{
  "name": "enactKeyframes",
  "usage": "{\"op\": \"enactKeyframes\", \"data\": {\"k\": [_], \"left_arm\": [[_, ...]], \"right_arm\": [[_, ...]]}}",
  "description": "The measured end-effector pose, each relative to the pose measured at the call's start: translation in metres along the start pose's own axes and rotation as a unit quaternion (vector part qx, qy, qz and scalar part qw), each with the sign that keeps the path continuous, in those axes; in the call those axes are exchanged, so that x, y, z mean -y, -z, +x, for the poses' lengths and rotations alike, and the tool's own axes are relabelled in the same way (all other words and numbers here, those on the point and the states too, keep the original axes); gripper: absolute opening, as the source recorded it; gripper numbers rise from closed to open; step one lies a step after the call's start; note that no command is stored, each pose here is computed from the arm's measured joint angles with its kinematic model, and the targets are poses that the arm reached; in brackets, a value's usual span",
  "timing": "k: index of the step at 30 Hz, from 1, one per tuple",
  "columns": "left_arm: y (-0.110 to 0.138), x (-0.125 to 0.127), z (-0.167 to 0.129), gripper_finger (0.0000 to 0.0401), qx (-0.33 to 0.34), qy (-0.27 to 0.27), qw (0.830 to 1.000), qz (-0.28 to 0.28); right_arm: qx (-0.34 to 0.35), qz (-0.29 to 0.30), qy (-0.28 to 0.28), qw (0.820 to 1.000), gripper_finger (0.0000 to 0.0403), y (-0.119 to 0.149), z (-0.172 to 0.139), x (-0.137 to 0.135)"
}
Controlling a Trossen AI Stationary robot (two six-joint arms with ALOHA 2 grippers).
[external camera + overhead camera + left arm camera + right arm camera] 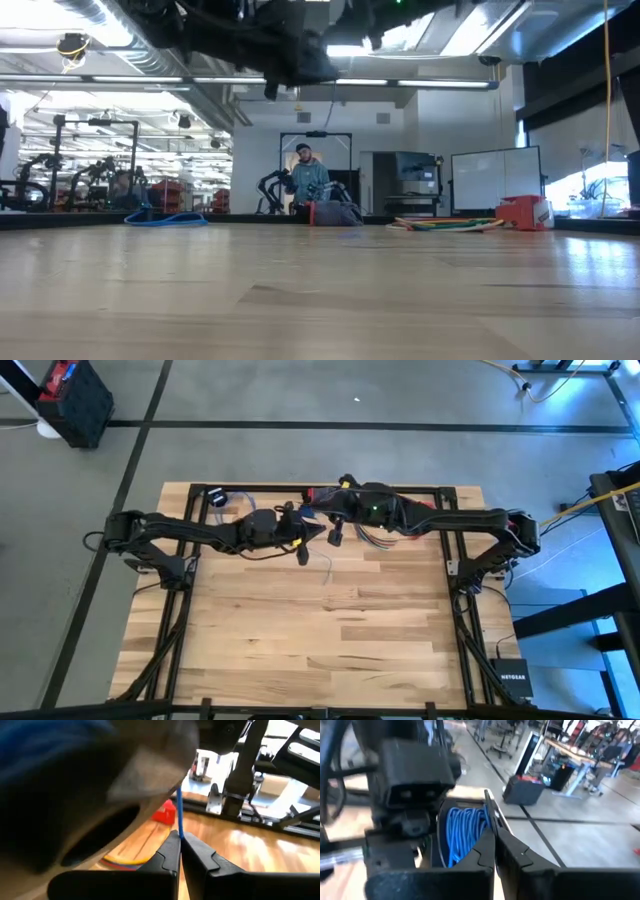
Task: Coil cords
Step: Coil the blue wire on the black spool
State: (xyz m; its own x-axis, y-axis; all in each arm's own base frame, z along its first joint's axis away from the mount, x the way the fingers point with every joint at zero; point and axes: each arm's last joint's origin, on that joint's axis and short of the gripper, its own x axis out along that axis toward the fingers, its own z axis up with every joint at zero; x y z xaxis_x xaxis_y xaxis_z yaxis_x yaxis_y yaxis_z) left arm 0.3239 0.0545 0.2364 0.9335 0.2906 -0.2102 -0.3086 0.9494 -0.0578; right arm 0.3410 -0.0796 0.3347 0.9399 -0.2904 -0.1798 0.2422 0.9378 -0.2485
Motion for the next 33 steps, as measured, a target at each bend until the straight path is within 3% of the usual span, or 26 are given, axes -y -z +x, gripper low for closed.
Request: {"op": "enactKeyframes", "data": {"k": [4, 20, 23, 29, 33], "left_arm": [[-0.001, 0.001, 0.000, 0.0004, 0.004, 0.002, 1.000, 0.007], [0.000, 0.002, 0.000, 0.0004, 0.006, 0.004, 1.000, 0.007], [-0.006, 0.004, 0.000, 0.0004, 0.045, 0.016, 0.999, -0.002], [-0.044, 0.007, -0.015, 0.0004, 0.161, 0.045, 0.986, 0.012], [-0.044, 0.000, -0.014, 0.0004, 0.153, -0.011, 0.988, 0.029]], "right_arm": [[0.018, 0.004, -0.004, 1.000, 0.0010, -0.016, -0.002, 0.004], [-0.018, 0.002, -0.028, 0.999, 0.0010, -0.039, -0.010, 0.009], [-0.005, 0.001, -0.024, 1.000, 0.0010, -0.041, -0.010, 0.009], [0.057, 0.011, -0.009, 0.998, 0.0010, -0.058, -0.015, 0.014], [0.051, 0.017, -0.028, 0.998, 0.0010, -0.056, -0.013, 0.009]]}}
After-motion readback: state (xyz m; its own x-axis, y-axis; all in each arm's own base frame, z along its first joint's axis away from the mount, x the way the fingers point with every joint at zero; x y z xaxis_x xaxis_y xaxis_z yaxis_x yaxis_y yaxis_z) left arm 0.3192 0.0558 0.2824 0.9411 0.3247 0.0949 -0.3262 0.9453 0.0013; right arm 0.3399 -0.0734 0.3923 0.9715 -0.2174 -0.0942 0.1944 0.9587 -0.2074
